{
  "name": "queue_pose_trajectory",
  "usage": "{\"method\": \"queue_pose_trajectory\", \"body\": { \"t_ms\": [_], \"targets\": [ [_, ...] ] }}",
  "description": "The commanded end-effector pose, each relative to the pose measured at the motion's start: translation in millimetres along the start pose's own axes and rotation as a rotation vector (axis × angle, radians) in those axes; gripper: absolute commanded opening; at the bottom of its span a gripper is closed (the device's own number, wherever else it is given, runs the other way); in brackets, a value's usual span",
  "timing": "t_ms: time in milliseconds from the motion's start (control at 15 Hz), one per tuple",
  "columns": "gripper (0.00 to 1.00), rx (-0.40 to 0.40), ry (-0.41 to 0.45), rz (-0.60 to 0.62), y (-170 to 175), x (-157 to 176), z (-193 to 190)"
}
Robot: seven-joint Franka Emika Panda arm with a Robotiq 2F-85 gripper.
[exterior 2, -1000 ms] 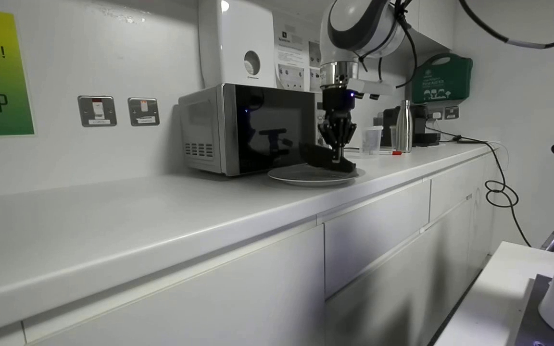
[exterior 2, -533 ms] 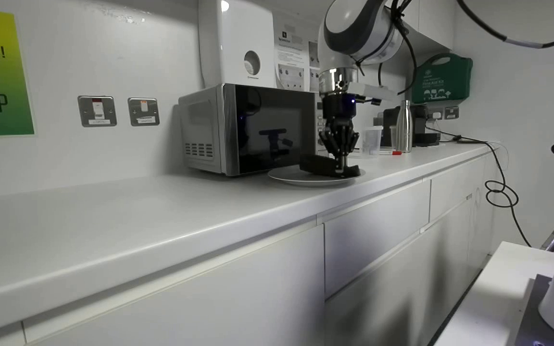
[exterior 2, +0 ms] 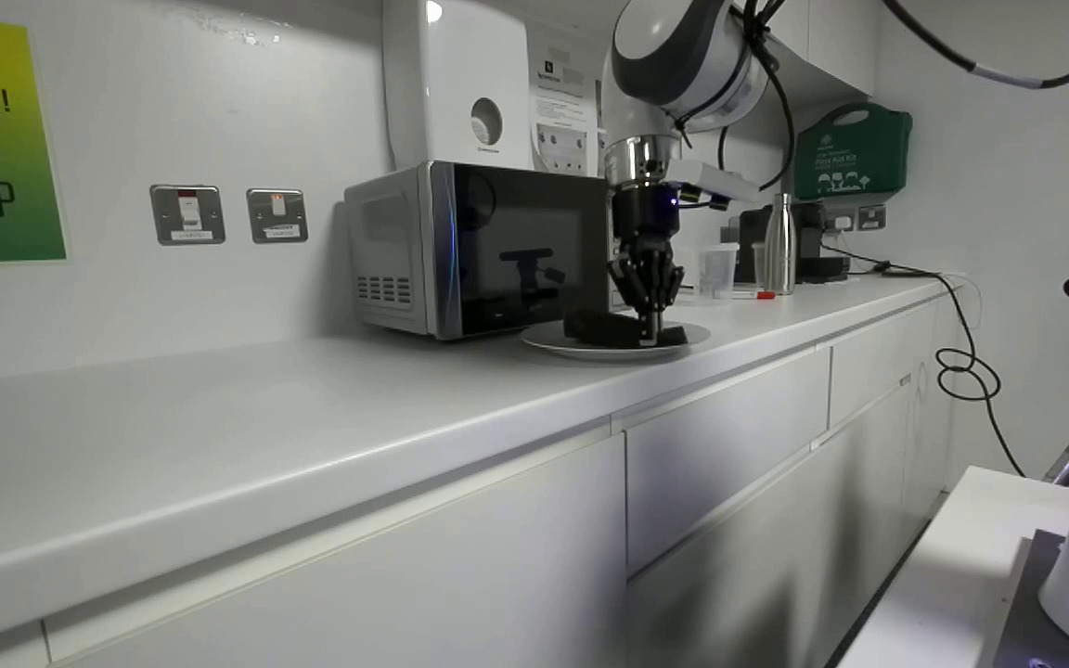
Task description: Pick up the towel from the table, wipe the plate with it and put the towel back on the table.
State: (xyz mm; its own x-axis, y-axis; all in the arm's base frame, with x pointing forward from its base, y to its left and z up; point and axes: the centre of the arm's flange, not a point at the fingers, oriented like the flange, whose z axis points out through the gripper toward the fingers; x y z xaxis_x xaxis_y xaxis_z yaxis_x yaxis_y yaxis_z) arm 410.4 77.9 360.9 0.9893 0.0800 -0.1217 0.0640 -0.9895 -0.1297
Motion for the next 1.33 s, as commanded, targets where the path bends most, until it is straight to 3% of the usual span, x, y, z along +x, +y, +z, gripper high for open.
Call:
{"method": "queue_pose_trajectory", "body": {
  "t_ms": [0, 533, 1267],
  "targets": [
    [0.01, 0.026, -0.051, -0.056, -23.9, 9.4, 4.9],
    [0.01, 0.026, -0.057, -0.097, -45.4, 27.3, 2.5],
    [0.01, 0.001, -0.011, -0.06, -18.5, 61.4, -18.8]
  ]
}}
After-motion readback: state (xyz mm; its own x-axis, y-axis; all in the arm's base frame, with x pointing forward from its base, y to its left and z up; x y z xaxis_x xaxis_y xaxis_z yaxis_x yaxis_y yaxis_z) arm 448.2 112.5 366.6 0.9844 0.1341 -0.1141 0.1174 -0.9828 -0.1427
